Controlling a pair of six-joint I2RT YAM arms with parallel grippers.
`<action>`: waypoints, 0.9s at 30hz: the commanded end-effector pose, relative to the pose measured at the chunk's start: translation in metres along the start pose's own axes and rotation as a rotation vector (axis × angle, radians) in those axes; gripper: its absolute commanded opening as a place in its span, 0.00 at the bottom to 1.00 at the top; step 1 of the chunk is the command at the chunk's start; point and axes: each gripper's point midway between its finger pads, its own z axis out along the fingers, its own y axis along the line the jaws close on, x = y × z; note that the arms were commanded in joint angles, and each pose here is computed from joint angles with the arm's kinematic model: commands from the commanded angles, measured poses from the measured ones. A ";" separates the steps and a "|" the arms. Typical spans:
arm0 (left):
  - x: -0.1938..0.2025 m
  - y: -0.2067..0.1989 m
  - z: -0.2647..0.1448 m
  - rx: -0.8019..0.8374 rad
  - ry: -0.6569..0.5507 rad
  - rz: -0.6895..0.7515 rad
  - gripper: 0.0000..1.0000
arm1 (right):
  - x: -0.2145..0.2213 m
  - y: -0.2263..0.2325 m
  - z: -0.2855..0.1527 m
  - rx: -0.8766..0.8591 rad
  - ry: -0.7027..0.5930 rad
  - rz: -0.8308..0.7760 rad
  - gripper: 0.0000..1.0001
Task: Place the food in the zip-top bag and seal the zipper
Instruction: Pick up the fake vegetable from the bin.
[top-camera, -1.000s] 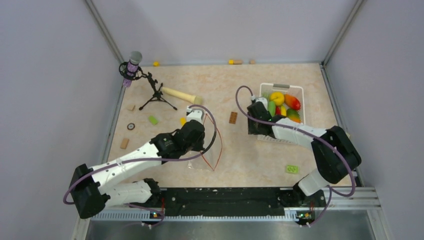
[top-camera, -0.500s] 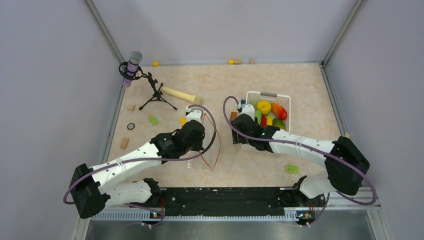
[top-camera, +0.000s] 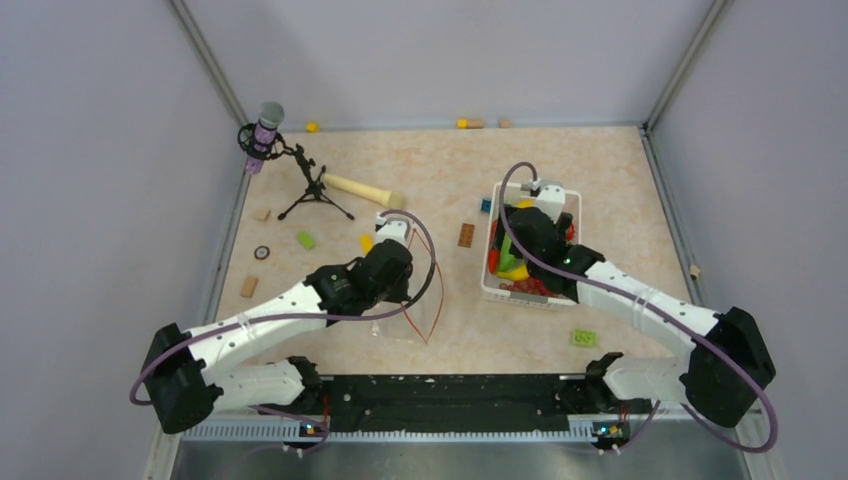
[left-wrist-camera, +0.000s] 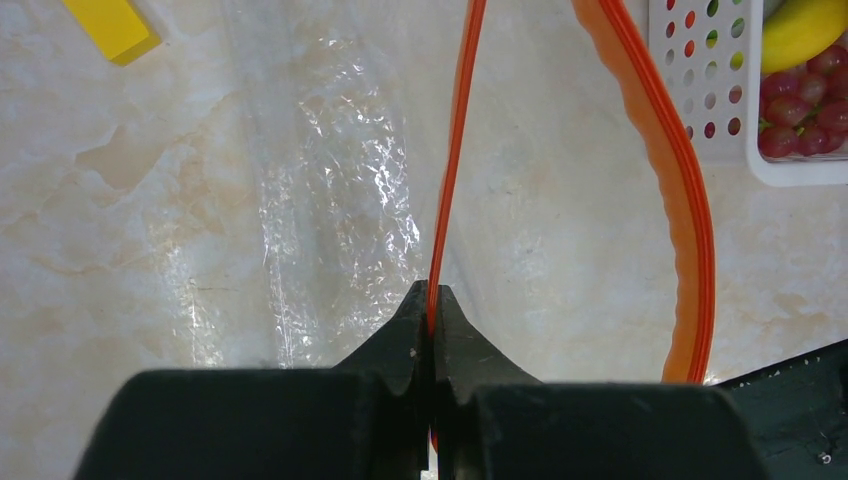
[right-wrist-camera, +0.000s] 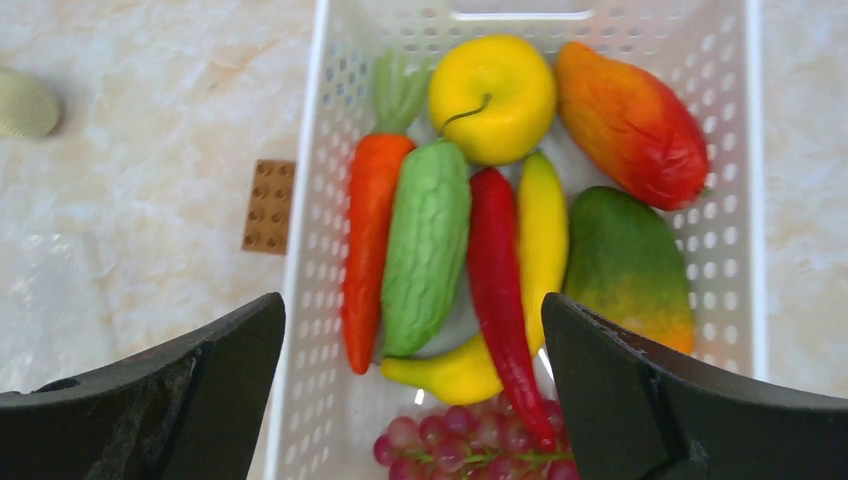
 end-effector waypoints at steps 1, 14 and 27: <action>-0.018 -0.015 -0.002 0.050 -0.043 -0.028 0.00 | -0.014 -0.018 0.016 0.052 -0.041 0.086 0.98; -0.014 -0.016 0.004 0.038 -0.010 -0.009 0.00 | -0.009 -0.014 0.081 0.060 0.021 0.186 0.76; -0.008 -0.019 0.009 0.029 0.045 0.016 0.00 | 0.008 -0.008 0.122 0.046 0.043 0.189 0.57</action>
